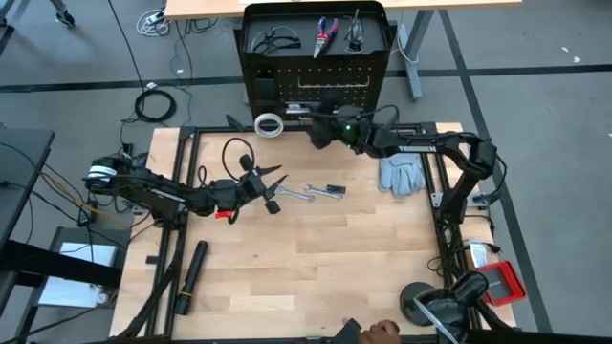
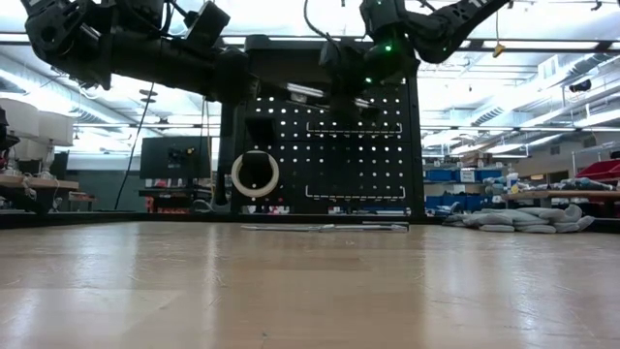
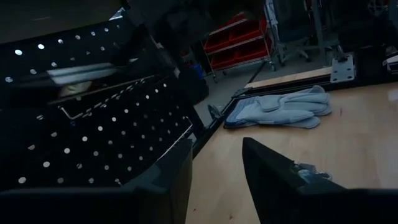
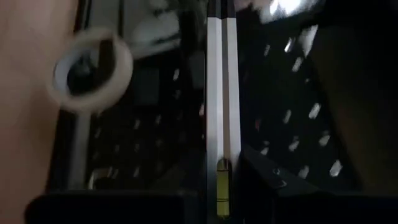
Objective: Hang tools onto peg board
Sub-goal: Put the black spirit level on the black pegboard, then put the black frame leveler on the black pegboard
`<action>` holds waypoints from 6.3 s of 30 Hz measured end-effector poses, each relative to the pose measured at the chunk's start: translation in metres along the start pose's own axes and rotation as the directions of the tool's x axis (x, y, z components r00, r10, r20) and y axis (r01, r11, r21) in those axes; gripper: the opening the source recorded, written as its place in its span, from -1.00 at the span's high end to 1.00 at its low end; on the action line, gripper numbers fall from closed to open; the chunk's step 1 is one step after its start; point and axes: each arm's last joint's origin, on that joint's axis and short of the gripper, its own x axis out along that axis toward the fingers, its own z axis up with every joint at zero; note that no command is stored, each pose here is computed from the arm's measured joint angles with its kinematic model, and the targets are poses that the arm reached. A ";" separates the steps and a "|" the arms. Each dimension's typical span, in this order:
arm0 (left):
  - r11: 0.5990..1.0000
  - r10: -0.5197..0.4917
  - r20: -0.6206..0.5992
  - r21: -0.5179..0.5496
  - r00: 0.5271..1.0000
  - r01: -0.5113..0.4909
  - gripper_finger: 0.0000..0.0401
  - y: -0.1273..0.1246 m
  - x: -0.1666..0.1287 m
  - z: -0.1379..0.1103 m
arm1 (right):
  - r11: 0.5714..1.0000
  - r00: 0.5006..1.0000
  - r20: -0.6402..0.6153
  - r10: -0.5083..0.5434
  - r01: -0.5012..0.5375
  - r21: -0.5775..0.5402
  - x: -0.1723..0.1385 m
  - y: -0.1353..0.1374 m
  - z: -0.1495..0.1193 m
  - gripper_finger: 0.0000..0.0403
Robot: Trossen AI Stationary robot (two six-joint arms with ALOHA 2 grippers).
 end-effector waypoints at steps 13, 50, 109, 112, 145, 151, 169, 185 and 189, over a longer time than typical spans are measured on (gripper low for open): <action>1.000 -0.002 -0.001 -0.004 1.000 0.002 0.27 0.000 0.000 0.000 | 0.989 0.999 -0.009 -0.043 0.041 -0.142 0.021 -0.013 -0.040 0.65; 1.000 -0.004 -0.007 0.006 1.000 0.004 0.27 -0.001 0.000 -0.001 | 0.998 0.977 -0.208 -0.053 0.048 -0.026 0.029 -0.023 -0.083 0.23; 0.994 -0.060 -0.113 0.089 0.992 0.070 0.27 -0.005 -0.001 -0.013 | 0.718 0.843 0.039 0.537 -0.481 0.504 -0.022 0.067 0.016 0.14; 0.979 -0.160 -0.139 0.103 0.977 0.175 0.27 -0.009 -0.002 -0.018 | 0.600 0.756 0.095 0.647 -0.582 0.549 -0.030 0.078 0.019 0.14; 0.976 -0.216 -0.181 -0.057 0.959 0.209 0.27 0.003 0.007 -0.028 | 0.539 0.609 -0.115 0.785 -0.581 0.610 -0.070 0.153 -0.008 0.24; 0.976 -0.218 -0.191 -0.054 0.957 0.212 0.27 0.002 0.006 -0.029 | 0.522 0.568 -0.150 0.809 -0.578 0.627 -0.069 0.143 -0.002 0.25; 0.975 -0.220 -0.201 -0.050 0.955 0.215 0.27 0.002 0.006 -0.030 | 0.436 0.478 -0.149 0.865 -0.572 0.695 -0.060 0.138 -0.034 0.25; 0.969 -0.246 -0.194 -0.056 0.950 0.240 0.27 0.001 0.006 -0.030 | 0.385 0.477 -0.091 0.874 -0.567 0.728 -0.066 0.151 -0.047 0.05; 0.969 -0.246 -0.194 -0.056 0.950 0.240 0.27 0.001 0.006 -0.030 | 0.413 0.490 -0.117 0.864 -0.554 0.723 -0.066 0.152 -0.047 0.17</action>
